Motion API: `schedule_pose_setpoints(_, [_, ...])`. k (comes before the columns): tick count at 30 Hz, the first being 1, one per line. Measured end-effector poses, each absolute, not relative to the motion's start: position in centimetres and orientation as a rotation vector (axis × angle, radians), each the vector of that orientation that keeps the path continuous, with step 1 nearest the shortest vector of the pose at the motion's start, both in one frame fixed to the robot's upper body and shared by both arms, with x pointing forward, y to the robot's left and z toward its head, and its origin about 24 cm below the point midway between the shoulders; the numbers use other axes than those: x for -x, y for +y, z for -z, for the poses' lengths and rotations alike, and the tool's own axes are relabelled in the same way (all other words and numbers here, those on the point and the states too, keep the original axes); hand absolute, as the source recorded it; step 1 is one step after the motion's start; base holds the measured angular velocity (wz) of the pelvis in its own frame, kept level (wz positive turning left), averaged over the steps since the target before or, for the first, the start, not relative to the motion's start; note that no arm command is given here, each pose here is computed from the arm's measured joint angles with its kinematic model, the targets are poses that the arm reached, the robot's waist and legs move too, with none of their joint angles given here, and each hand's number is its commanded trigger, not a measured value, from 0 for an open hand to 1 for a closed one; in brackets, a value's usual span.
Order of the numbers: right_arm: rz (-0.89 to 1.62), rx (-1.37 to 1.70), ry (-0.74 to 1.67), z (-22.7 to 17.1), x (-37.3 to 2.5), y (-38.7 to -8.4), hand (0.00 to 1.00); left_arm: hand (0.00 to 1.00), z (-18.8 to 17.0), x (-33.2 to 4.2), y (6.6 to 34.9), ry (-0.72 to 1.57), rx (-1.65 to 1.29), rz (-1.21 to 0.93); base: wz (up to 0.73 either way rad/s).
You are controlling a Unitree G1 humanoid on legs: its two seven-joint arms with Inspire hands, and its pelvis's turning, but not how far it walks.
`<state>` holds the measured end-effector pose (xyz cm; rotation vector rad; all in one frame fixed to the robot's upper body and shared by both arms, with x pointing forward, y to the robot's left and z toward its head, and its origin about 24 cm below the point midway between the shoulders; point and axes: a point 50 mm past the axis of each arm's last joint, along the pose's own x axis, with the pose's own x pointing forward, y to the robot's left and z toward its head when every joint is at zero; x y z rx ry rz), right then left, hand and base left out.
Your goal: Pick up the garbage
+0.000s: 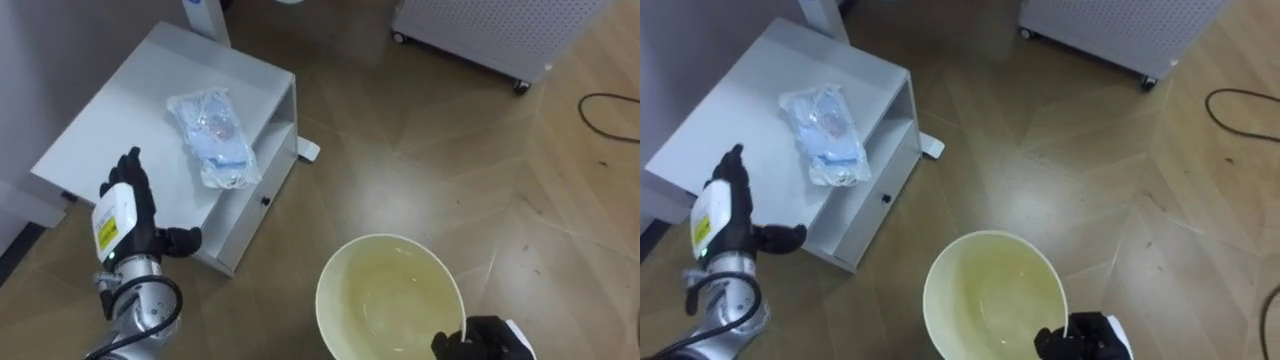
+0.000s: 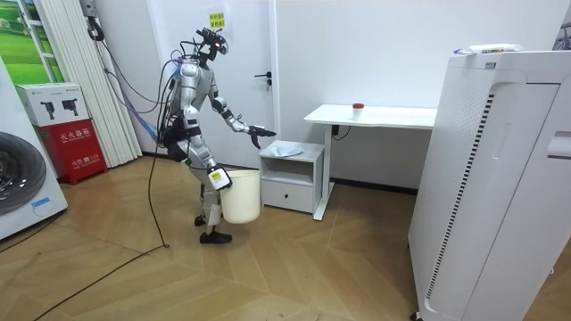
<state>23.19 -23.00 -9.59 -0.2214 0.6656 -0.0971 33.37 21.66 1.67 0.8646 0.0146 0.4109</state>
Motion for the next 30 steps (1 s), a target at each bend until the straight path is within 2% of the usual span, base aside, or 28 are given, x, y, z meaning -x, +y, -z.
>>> schedule_pose_setpoints(14, [0.140, 0.189, 0.628, 8.6, -23.9, -24.1, 1.00, 0.00, -5.5, -35.8, 21.0, -0.135, -1.065, -0.368, -0.03])
schedule_pose_setpoints(18, [0.145, 0.163, 0.635, 8.7, -23.7, -24.0, 1.00, 0.00, -5.9, -36.1, 20.2, -0.175, -1.105, -0.339, 0.01])
schedule_pose_setpoints(30, [0.131, 0.137, 0.648, 9.0, -23.3, -23.7, 1.00, 0.00, -5.6, -36.0, 20.1, -0.169, -1.151, -0.329, 0.00])
